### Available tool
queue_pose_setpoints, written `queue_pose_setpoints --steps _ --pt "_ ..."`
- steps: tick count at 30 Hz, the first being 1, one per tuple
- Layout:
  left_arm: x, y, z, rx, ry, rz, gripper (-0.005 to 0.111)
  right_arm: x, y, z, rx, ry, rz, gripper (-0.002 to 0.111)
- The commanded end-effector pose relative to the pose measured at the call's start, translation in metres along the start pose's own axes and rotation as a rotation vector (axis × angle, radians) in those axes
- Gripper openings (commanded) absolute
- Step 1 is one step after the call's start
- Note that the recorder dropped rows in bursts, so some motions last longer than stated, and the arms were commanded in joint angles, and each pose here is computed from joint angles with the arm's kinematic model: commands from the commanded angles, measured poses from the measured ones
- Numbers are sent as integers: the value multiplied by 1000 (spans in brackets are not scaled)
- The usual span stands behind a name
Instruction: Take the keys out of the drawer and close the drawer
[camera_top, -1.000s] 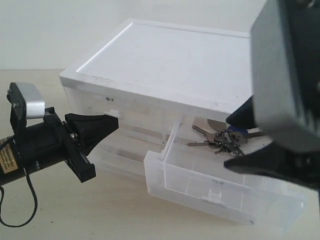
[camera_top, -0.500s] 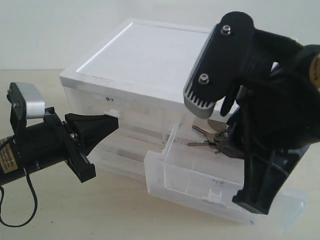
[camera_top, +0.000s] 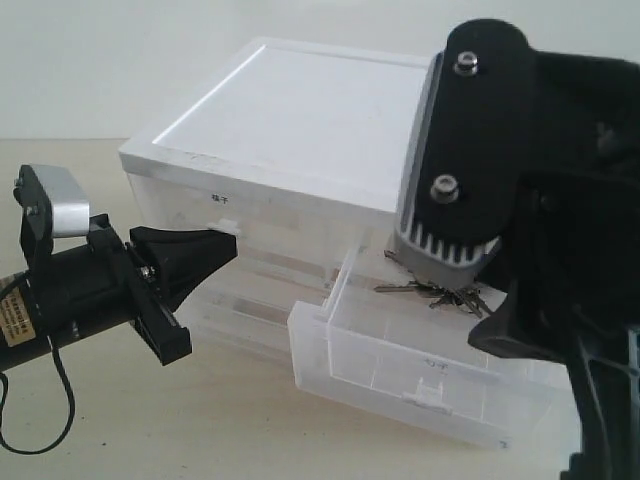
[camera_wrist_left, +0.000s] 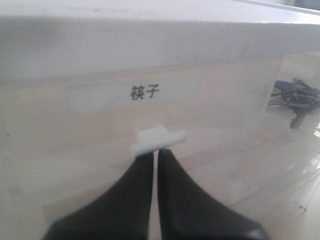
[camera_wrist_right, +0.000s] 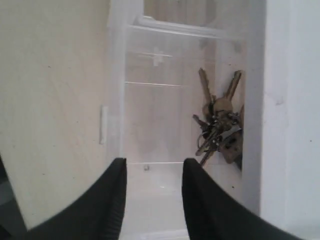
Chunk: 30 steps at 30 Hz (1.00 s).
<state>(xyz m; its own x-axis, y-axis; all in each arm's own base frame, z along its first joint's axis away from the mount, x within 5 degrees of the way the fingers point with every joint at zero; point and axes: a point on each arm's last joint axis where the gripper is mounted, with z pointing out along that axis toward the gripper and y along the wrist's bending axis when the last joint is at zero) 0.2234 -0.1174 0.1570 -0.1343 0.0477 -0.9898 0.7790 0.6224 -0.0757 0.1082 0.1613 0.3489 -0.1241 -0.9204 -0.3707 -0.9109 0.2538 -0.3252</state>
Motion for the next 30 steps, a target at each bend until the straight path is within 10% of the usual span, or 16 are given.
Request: queue_pose_setpoints --steps 1,11,17,30 --pt "-5 2 2 -9 -41 1 5 -6 8 -1 -109 -9 -12 32" --pt "-5 2 2 -3 -39 4 5 -2 -17 14 172 145 8 31" --pt "-4 0 2 15 -34 5 5 8 -31 18 249 196 31 0" --pt "-3 -2 2 43 -25 5 5 7 -39 10 356 153 20 1"
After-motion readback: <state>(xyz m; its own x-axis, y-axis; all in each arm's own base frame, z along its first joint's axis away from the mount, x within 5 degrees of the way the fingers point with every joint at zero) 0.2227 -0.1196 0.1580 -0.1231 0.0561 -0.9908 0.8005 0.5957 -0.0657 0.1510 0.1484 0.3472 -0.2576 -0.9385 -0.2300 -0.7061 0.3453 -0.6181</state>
